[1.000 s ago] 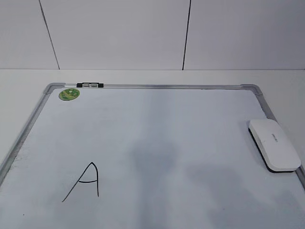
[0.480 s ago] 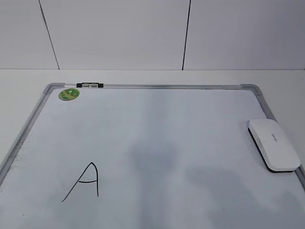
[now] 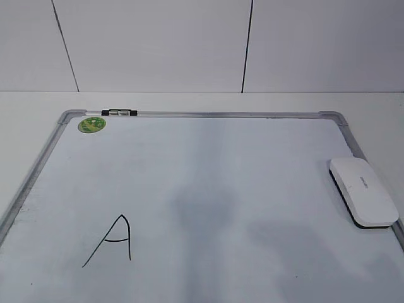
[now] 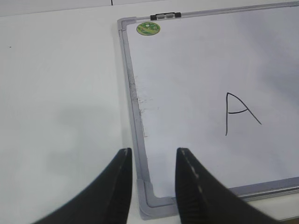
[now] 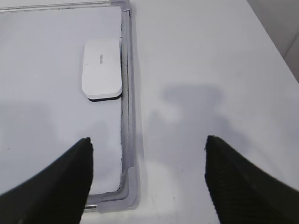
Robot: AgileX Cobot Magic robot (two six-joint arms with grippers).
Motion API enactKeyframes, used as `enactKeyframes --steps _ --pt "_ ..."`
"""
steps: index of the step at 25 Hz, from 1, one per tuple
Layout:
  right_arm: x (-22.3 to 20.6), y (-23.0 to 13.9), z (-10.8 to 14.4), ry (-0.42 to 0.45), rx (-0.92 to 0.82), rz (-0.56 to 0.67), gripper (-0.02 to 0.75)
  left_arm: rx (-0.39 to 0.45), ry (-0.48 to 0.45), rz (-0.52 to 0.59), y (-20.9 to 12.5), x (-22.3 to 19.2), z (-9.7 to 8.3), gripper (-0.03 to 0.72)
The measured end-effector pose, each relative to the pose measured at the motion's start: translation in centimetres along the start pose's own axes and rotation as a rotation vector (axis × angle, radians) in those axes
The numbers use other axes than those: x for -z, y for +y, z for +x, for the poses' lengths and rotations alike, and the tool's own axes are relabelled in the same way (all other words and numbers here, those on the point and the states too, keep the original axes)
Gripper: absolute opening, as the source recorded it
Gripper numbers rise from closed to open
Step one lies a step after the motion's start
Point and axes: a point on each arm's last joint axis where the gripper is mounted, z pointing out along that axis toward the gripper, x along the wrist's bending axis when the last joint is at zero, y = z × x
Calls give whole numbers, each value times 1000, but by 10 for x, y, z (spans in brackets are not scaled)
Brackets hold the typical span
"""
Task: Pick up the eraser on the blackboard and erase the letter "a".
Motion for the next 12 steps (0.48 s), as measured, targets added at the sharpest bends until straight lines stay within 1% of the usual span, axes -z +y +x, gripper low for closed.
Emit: enactKeyframes --steps 12 --pt "0 0 0 -1 0 0 593 0 0 0 0 0 0 235"
